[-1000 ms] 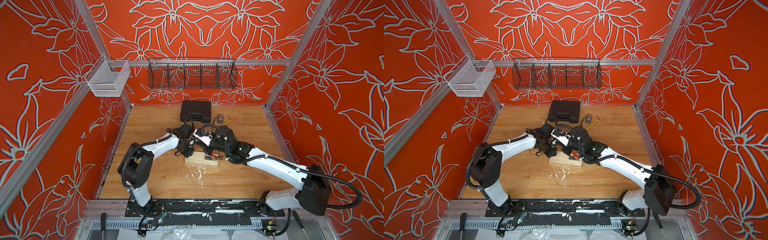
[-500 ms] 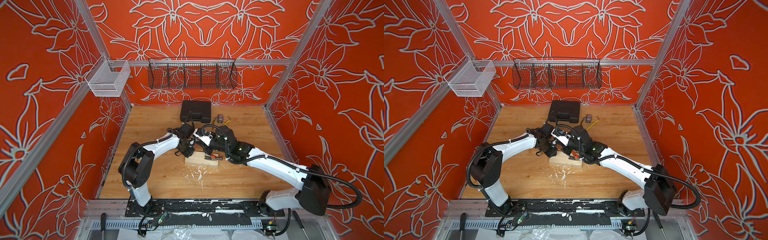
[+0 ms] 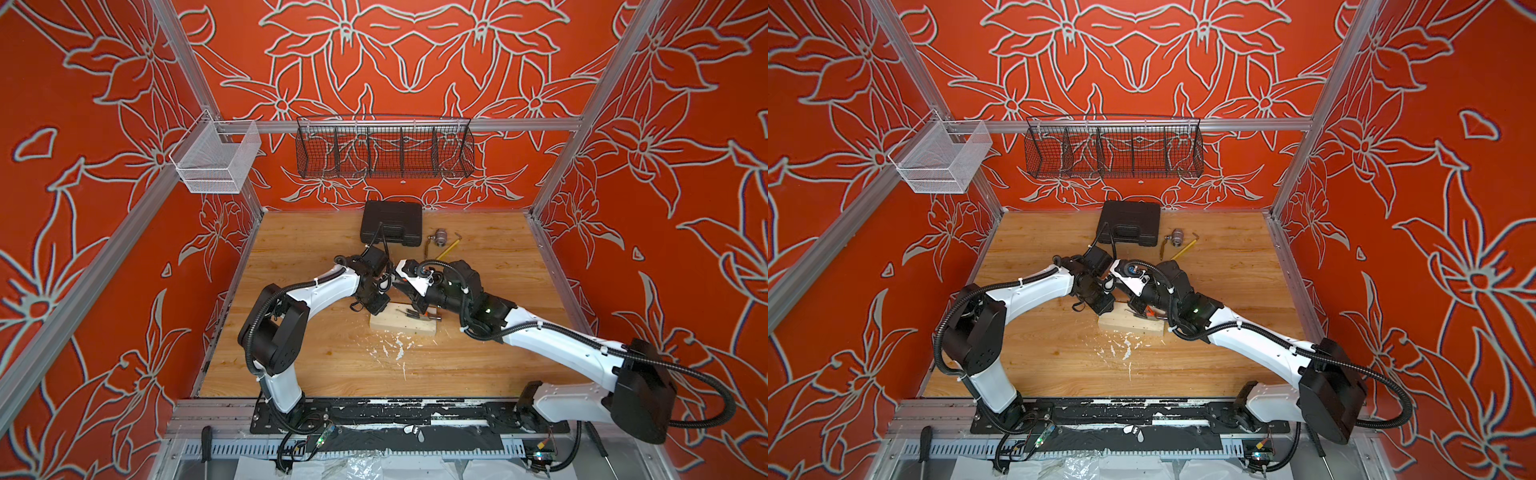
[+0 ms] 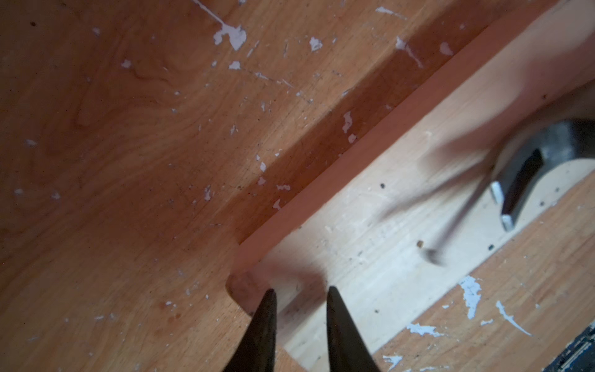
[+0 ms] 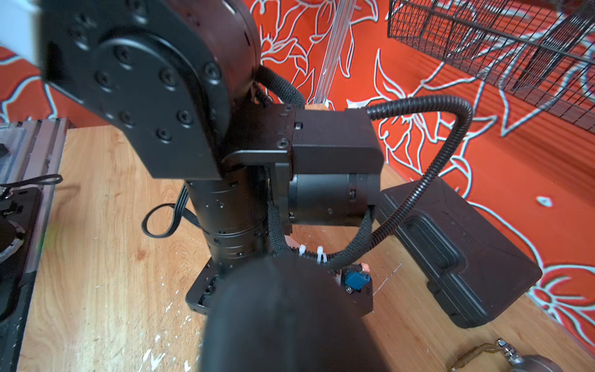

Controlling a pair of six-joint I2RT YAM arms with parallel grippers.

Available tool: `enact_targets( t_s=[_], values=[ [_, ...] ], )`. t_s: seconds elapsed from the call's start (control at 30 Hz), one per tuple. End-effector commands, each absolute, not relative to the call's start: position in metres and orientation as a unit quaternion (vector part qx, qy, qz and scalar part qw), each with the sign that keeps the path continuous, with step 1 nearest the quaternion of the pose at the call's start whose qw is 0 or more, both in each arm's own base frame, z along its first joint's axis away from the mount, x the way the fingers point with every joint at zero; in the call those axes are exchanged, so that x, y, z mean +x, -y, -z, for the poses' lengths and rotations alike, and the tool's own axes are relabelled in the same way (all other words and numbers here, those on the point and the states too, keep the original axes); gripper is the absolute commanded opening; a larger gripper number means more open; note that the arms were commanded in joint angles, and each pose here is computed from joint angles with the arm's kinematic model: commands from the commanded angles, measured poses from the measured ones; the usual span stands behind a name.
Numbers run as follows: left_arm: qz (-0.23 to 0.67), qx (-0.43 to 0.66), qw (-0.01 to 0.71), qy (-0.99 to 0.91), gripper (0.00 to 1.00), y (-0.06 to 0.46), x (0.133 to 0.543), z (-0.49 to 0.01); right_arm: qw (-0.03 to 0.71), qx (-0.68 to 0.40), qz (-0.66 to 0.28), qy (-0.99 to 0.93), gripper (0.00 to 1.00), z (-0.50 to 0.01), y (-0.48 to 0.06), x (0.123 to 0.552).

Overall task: Use a claw hammer to pull out a nail
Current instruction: Remove the nail from the mounting plate.

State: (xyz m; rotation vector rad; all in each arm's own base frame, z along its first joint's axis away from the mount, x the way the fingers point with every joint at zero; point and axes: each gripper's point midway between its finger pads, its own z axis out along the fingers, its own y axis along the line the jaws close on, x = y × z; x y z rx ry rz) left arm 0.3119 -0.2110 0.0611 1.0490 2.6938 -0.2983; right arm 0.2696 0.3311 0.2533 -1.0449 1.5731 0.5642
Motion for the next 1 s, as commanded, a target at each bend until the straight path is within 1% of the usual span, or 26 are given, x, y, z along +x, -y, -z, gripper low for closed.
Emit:
enact_targets(
  t_s=[0.0,0.67,0.97],
  values=[
    [0.075,0.358,0.034,-0.93,0.27,0.194,0.286,-0.017,0.595,-0.427,-0.251,-0.633,0.0,-0.284,-0.332,0.267],
    [0.069,0.354,0.028,-0.932,0.27,0.192,0.284,-0.013,0.627,-0.407,-0.26,-0.611,0.0,-0.287,-0.317,0.256],
    [0.067,0.351,0.033,-0.933,0.27,0.192,0.286,-0.015,0.652,-0.375,-0.263,-0.604,0.0,-0.292,-0.295,0.246]
  ],
)
